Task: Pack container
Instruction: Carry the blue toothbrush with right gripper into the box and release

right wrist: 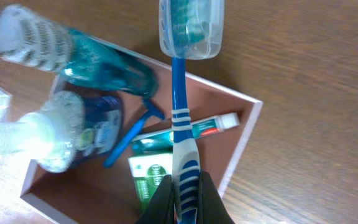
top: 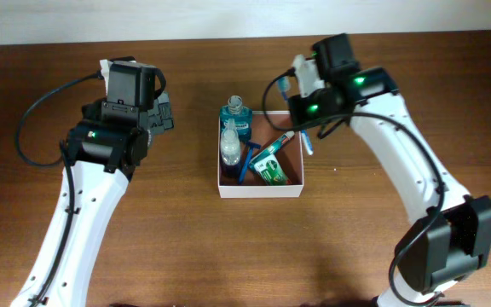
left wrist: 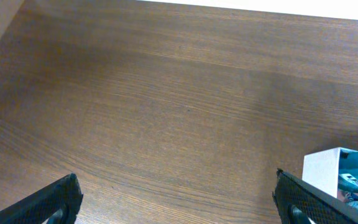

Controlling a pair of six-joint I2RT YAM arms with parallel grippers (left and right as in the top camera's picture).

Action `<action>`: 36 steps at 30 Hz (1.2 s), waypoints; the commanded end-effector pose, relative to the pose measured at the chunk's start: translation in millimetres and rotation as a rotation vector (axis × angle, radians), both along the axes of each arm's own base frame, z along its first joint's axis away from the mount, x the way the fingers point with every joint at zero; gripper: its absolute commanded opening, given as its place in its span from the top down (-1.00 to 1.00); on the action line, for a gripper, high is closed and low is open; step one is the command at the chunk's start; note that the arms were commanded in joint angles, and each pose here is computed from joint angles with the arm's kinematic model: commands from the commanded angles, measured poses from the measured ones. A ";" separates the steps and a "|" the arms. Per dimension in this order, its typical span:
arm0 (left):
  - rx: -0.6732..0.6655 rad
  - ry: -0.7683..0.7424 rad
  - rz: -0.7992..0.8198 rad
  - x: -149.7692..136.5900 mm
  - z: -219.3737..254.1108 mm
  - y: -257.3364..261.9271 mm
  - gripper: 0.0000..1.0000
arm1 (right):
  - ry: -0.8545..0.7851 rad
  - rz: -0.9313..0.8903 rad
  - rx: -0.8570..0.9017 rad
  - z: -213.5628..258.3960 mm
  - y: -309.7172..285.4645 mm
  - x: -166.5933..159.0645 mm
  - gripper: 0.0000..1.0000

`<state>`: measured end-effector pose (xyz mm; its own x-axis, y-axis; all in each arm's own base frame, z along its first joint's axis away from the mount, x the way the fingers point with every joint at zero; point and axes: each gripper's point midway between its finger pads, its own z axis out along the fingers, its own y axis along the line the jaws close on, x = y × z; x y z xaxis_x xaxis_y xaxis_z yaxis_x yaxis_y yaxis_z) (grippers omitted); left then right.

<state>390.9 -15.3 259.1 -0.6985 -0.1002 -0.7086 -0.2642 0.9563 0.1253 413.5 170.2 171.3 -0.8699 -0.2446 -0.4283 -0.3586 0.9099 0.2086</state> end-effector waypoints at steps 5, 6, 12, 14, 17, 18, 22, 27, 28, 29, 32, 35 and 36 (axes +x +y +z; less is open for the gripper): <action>0.012 -0.007 0.009 2.1 2.7 2.8 -0.99 | 0.025 -0.004 -0.067 -18.2 21.0 -8.2 0.90; 0.012 -0.007 0.009 2.1 2.7 2.8 -0.99 | 0.032 0.002 -0.069 -21.2 23.0 -10.0 0.90; 0.012 -0.007 0.009 2.1 2.7 2.8 -0.99 | 0.099 -0.001 -0.098 -50.9 17.7 -25.4 0.90; 0.012 -0.007 0.009 2.1 2.7 2.8 -0.99 | 0.102 -0.001 -0.099 -60.3 17.2 -26.7 0.89; 0.012 -0.007 0.008 2.0 2.6 2.8 -0.99 | 0.110 0.001 -0.098 -72.3 16.7 -29.5 0.87; 0.012 -0.007 0.009 2.0 2.6 2.9 -0.99 | 0.111 0.003 -0.095 -74.5 17.3 -30.1 0.86; 0.012 -0.007 0.009 2.1 2.7 2.8 -0.99 | 0.110 0.003 -0.094 -79.8 17.1 -30.7 0.83; 0.012 -0.007 0.009 2.1 2.7 2.8 -0.99 | 0.083 0.006 -0.076 -77.1 21.1 -24.5 0.69; 0.012 -0.007 0.009 2.1 2.7 2.8 -0.99 | 0.076 0.006 -0.072 -76.4 21.8 -22.9 0.64; 0.012 -0.007 0.009 2.1 2.7 2.8 -0.99 | 0.068 0.005 -0.069 -75.6 22.5 -21.2 0.52; 0.012 -0.007 0.009 2.1 2.7 2.8 -0.99 | 0.044 0.003 -0.059 -65.6 23.7 -15.7 -0.16; 0.012 -0.007 0.009 2.1 2.7 2.8 -0.99 | 0.012 0.001 -0.050 -44.2 21.4 -11.6 -0.56; 0.012 -0.007 0.009 2.1 2.7 2.8 -0.99 | 0.000 -0.004 -0.045 -35.3 19.7 -10.4 -0.66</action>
